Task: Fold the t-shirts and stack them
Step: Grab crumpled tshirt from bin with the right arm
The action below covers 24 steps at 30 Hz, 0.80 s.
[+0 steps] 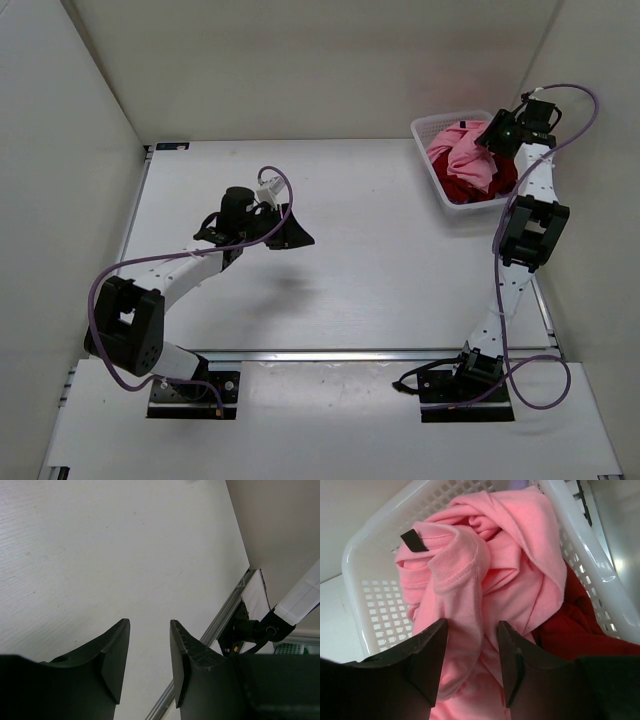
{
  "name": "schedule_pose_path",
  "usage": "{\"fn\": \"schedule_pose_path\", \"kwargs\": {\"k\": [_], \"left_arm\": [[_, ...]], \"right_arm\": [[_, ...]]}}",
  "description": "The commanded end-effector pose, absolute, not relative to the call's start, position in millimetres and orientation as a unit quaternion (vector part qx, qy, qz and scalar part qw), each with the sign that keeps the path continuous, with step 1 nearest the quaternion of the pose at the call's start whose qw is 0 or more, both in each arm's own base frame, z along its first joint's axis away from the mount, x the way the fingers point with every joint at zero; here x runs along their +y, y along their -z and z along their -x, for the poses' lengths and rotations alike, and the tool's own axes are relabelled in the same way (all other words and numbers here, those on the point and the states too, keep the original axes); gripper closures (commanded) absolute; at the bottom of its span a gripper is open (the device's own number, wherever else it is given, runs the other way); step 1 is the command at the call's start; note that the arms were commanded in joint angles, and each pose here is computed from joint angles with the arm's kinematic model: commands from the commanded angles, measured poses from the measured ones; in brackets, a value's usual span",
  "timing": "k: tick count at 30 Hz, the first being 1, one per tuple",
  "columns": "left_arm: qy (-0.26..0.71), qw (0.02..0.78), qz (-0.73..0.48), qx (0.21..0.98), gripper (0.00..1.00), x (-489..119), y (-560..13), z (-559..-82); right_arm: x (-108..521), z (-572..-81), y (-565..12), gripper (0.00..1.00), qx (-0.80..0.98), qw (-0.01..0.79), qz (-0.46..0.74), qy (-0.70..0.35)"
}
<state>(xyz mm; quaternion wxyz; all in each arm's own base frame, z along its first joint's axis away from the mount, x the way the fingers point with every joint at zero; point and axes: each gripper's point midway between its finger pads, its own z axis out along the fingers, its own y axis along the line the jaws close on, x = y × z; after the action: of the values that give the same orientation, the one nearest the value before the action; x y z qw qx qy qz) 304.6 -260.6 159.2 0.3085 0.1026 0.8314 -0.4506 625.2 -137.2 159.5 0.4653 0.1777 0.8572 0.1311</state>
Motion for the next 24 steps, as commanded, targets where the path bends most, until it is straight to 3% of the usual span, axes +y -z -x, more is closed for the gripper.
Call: {"fn": "schedule_pose_path", "kwargs": {"k": [1,3,5,6,10,13,14,15,20,24], "left_arm": [[0.459,0.313,-0.111,0.824,0.51,-262.3,-162.7,-302.7],[0.459,0.315,-0.115,0.823,0.52,-263.3,-166.2,-301.6],[0.457,0.319,-0.114,0.823,0.52,-263.1,-166.6,-303.6],[0.455,0.319,-0.115,0.823,0.52,-262.1,-165.7,-304.2],[0.458,0.322,-0.115,0.821,0.52,-264.8,-170.4,-303.9],[0.457,0.328,-0.119,0.818,0.52,-265.2,-175.7,-302.8],[0.461,0.331,-0.12,0.814,0.53,-266.0,-181.6,-301.8],[0.46,0.333,-0.119,0.814,0.53,-265.5,-182.6,-301.6],[0.464,0.353,-0.117,0.804,0.53,-262.2,-198.6,-299.6],[0.463,0.363,-0.107,0.801,0.54,-256.4,-206.5,-298.4]], "right_arm": [[-131.9,-632.1,-214.7,0.58,0.829,0.518,-0.157,-0.139],[-133.0,-634.2,-206.0,0.69,0.833,0.508,-0.164,-0.145],[-131.1,-634.8,-209.4,0.88,0.832,0.505,-0.17,-0.153],[-130.3,-635.8,-212.8,0.91,0.831,0.506,-0.17,-0.154],[-110.1,-635.2,-265.2,0.94,0.814,0.546,-0.139,-0.139],[-100.7,-627.8,-308.1,0.86,0.798,0.578,-0.12,-0.121],[-98.9,-626.0,-312.8,0.98,0.797,0.581,-0.117,-0.117],[-95.7,-620.0,-320.5,1.0,0.797,0.581,-0.112,-0.119],[-60.8,-590.0,-388.8,1.0,0.772,0.616,-0.076,-0.14],[-48.6,-576.9,-407.9,1.0,0.766,0.634,-0.067,-0.082]]}}
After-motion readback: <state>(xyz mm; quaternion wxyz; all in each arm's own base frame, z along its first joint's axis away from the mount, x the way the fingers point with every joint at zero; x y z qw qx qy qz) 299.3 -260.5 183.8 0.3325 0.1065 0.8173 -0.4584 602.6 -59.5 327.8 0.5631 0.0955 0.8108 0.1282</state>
